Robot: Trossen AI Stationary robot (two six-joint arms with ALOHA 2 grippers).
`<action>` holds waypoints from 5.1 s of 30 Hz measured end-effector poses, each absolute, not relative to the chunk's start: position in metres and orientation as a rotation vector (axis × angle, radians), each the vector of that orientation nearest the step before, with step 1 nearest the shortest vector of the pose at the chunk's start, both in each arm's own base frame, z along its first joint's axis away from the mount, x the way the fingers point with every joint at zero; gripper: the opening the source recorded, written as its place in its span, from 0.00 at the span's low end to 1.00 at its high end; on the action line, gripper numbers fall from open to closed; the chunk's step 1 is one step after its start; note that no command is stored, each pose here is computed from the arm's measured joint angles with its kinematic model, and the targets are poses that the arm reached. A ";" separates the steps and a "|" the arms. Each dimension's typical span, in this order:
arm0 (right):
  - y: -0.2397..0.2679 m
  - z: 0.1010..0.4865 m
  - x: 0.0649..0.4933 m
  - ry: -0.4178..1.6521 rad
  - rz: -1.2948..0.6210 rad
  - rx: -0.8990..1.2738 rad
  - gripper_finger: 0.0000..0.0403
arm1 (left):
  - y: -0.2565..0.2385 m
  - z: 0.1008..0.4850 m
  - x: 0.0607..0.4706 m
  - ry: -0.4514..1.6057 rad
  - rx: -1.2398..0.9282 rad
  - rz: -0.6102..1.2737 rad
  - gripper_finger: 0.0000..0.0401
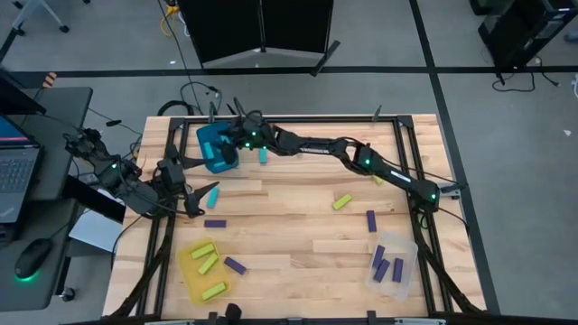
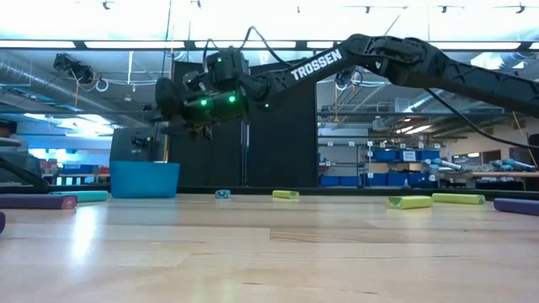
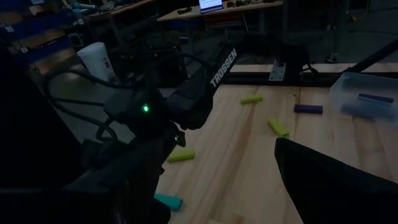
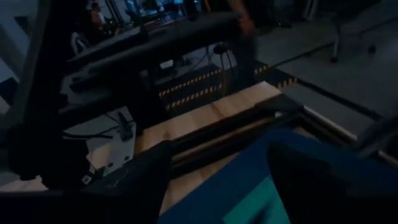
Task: Sort blocks
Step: Put the purple block into the transparent bin
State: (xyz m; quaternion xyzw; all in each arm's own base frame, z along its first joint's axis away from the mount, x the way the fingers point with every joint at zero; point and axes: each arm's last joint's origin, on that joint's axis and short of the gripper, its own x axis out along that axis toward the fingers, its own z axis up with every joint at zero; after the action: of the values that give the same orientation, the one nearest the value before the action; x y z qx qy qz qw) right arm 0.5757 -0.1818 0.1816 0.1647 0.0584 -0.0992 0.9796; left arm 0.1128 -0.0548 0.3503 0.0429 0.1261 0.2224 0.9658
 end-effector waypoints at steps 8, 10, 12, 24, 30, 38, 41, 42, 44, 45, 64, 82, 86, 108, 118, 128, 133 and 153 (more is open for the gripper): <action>-0.184 0.225 0.564 0.119 -0.199 0.227 0.60 | -0.055 0.350 0.113 0.249 0.066 0.456 0.80; -0.184 0.236 0.562 0.107 -0.208 0.205 0.57 | -0.055 0.351 0.113 0.247 0.068 0.462 0.80; -0.183 0.244 0.560 0.101 -0.223 0.184 0.54 | -0.054 0.351 0.113 0.245 0.071 0.469 0.80; -0.181 0.273 0.543 0.228 -0.313 0.105 0.45 | -0.054 0.351 0.113 0.241 0.075 0.486 0.80; -0.177 0.299 0.526 0.283 -0.356 0.055 0.45 | -0.054 0.351 0.113 0.244 0.088 0.485 0.80; -0.158 0.321 0.479 0.211 -0.408 0.025 0.45 | -0.053 0.351 0.112 0.234 0.079 0.503 0.80; -0.143 0.319 0.446 0.162 -0.457 0.017 0.45 | -0.053 0.348 0.114 0.236 0.079 0.516 0.80; -0.138 0.318 0.434 0.150 -0.480 0.015 0.45 | -0.052 0.348 0.114 0.237 0.080 0.527 0.80; -0.126 0.314 0.410 0.128 -0.511 0.013 0.45 | -0.050 0.347 0.116 0.237 0.076 0.551 0.80; -0.121 0.313 0.398 0.115 -0.525 0.021 0.45 | -0.048 0.346 0.117 0.234 0.071 0.565 0.80; -0.046 0.280 0.225 -0.036 -0.610 0.137 0.44 | -0.033 0.301 0.180 0.692 0.020 0.350 0.71; -0.025 0.262 0.216 -0.004 -0.512 0.138 0.44 | -0.048 0.213 0.219 1.411 0.040 0.119 0.68; -0.022 0.262 0.217 0.000 -0.498 0.136 0.44 | -0.050 0.212 0.219 1.434 0.021 0.050 0.68; -0.020 0.261 0.217 0.012 -0.486 0.103 0.44 | -0.049 0.168 0.241 1.617 -0.077 0.066 0.68; -0.020 0.261 0.217 0.014 -0.486 0.098 0.44 | -0.048 0.151 0.235 1.694 -0.062 0.056 0.68; -0.020 0.261 0.217 0.013 -0.486 0.098 0.44 | -0.047 0.139 0.228 1.692 -0.082 0.036 0.68; -0.020 0.261 0.217 0.013 -0.486 0.099 0.44 | -0.047 0.138 0.228 1.687 -0.042 0.027 0.63; -0.020 0.263 0.217 -0.003 -0.485 0.104 0.44 | -0.047 0.147 0.241 1.622 0.084 -0.013 0.26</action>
State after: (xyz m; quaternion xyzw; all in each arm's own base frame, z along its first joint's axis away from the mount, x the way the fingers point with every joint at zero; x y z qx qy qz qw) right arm 0.2169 -0.0198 0.2629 0.0513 -0.0017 -0.2399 0.9694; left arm 0.2408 -0.0474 0.1473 0.0377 0.7249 -0.0059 0.6878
